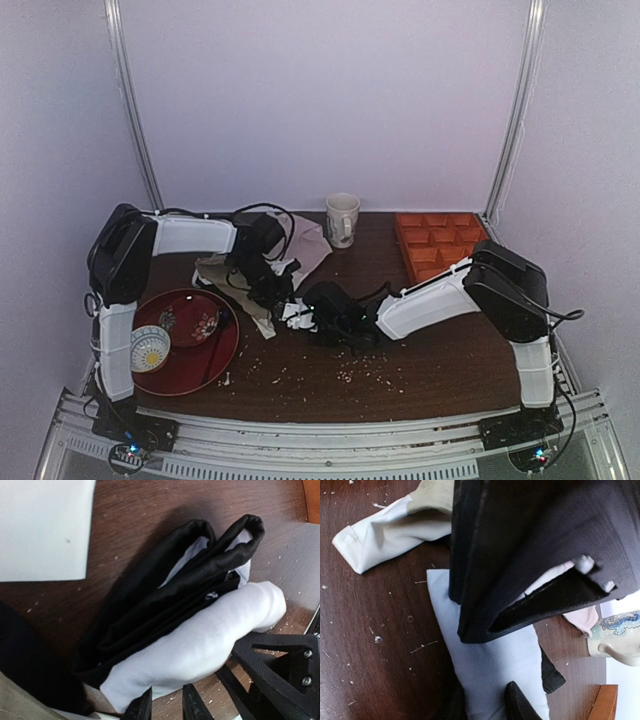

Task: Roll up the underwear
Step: Roll the underwear at the center of the board.

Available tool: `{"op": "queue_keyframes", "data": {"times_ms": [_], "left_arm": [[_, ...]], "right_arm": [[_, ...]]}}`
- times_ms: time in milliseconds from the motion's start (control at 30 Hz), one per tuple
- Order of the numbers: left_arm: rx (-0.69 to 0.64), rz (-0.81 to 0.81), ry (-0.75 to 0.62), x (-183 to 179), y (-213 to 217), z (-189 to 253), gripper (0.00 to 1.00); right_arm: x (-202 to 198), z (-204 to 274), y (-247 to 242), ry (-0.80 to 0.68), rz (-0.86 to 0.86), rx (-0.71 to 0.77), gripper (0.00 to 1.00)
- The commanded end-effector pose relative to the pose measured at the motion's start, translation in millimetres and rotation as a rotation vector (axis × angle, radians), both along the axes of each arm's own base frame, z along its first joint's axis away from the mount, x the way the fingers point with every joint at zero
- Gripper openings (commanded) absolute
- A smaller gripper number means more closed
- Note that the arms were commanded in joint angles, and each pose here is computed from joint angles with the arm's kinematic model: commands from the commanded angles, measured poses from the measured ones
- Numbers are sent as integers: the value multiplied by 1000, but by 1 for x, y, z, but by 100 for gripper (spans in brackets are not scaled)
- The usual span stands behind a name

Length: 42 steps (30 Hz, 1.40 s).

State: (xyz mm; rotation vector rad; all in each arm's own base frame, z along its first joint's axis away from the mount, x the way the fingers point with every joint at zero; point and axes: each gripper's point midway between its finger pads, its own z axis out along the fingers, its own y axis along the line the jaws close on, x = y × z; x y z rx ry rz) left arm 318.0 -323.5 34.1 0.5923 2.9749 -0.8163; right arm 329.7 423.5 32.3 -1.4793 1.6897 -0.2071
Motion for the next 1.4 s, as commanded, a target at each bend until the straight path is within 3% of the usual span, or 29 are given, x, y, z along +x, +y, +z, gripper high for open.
{"op": "queue_keyframes", "data": {"times_ms": [0,233,533,767,967,1367], "left_arm": [[37,33,35,3,15,-9,31],[21,55,36,8,15,-5,31],[-99,146,13,22,20,27,31],[-174,211,-33,32,28,60,32],[-186,229,-47,33,30,71,32],[-97,359,-85,24,63,70,32]], "right_arm": [[-5,-34,-17,69,-25,-88,15],[-4,-34,-14,84,-30,-75,0],[-10,-25,-12,135,-38,-33,0],[-32,5,3,309,-31,110,0],[-44,4,12,455,-28,141,0],[-29,-14,7,764,-155,205,0]]}}
